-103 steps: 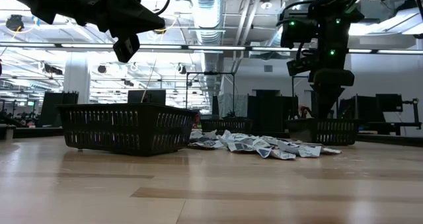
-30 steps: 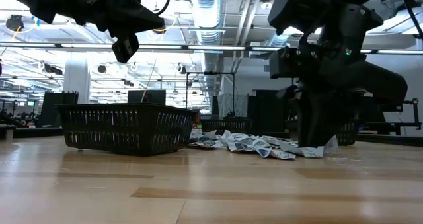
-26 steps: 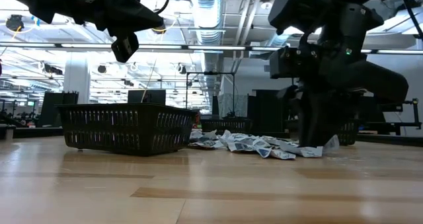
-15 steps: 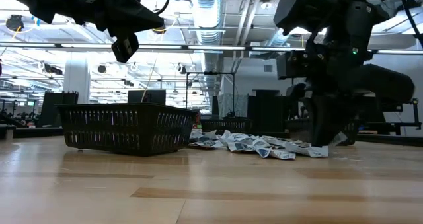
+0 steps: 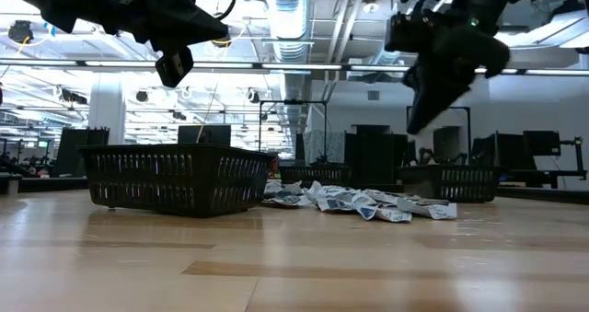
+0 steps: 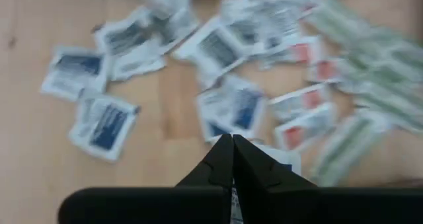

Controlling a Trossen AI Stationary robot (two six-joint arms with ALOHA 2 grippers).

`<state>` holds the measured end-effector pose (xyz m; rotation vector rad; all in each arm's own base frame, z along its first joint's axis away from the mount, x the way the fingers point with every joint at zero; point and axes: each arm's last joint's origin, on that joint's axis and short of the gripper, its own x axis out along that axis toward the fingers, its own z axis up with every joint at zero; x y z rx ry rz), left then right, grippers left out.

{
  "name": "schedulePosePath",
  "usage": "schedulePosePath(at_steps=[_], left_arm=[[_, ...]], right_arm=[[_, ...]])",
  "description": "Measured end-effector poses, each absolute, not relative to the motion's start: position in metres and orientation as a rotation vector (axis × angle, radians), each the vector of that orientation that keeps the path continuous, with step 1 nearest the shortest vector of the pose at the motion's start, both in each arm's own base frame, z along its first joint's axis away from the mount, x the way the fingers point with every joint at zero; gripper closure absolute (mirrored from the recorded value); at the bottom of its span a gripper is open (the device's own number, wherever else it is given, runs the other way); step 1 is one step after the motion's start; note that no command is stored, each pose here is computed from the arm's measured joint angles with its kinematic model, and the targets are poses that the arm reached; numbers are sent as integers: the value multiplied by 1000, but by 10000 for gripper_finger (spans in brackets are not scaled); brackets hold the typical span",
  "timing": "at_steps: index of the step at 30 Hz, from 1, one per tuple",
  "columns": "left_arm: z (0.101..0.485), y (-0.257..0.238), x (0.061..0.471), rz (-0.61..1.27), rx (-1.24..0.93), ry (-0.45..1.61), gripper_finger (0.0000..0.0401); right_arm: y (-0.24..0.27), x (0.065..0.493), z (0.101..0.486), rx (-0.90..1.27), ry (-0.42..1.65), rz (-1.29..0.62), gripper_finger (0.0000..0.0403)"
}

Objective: Pick & Place First Aid Supplies
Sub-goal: Put the white alcohol pad into the right black bin

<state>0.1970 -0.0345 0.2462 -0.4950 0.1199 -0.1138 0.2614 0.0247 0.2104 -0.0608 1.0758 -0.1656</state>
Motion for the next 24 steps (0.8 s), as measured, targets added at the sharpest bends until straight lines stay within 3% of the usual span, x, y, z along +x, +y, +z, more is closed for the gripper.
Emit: schedulePosePath(at_steps=[8,24], left_arm=[[246,-34,197,-95,-494,114,393],[247,-31,197,1,-488,86,393]], right_arm=[[-13,239,228,-58,1114,-356,402],[-76,221,228,91,1163,-609,401]])
